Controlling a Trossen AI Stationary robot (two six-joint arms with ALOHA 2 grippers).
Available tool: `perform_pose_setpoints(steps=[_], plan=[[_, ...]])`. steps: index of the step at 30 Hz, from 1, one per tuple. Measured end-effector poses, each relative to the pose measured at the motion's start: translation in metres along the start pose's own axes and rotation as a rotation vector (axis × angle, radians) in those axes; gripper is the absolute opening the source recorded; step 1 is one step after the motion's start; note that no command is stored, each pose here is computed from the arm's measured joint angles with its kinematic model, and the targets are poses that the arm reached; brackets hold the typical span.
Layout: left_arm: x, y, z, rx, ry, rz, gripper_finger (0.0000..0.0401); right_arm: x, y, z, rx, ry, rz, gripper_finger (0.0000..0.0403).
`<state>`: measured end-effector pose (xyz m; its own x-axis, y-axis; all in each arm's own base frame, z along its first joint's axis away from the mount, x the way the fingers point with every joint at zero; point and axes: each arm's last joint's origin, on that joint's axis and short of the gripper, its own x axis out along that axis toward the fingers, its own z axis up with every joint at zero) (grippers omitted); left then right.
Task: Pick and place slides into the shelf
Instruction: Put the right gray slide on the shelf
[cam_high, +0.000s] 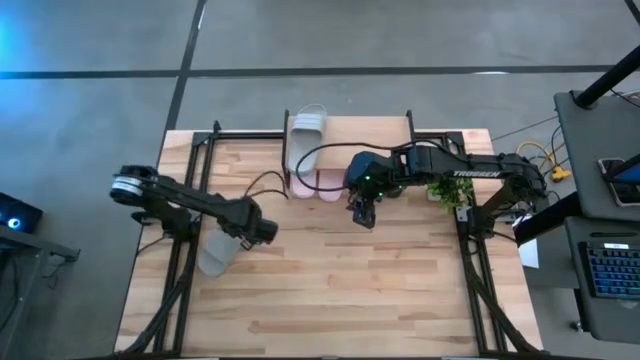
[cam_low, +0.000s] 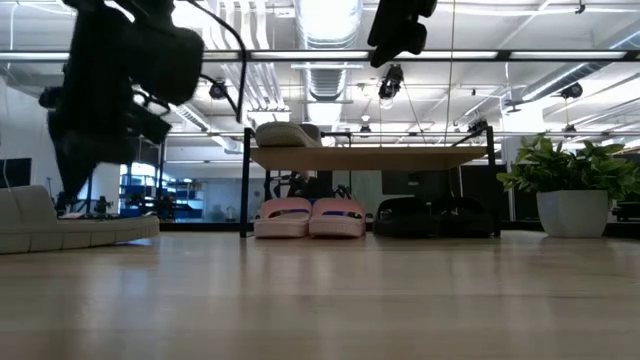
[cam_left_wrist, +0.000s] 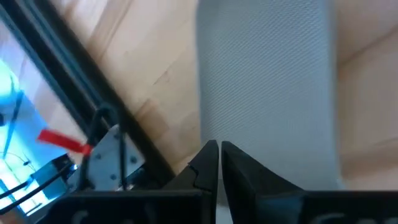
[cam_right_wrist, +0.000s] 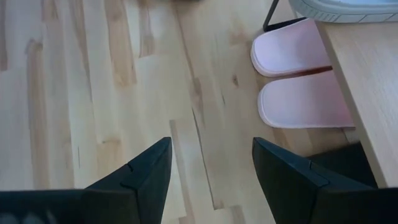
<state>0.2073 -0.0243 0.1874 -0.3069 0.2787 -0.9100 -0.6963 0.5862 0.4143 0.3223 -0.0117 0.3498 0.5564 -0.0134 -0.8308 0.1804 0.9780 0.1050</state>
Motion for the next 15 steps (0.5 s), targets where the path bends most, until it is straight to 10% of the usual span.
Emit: perform_pose_setpoints(steps=[15], plan=[[0.002,-0.063,0.009,0.01,-0.095,-0.281,0.0006,0.0,-0.002,-0.007,-0.008,0.075,-0.021,0.0215]])
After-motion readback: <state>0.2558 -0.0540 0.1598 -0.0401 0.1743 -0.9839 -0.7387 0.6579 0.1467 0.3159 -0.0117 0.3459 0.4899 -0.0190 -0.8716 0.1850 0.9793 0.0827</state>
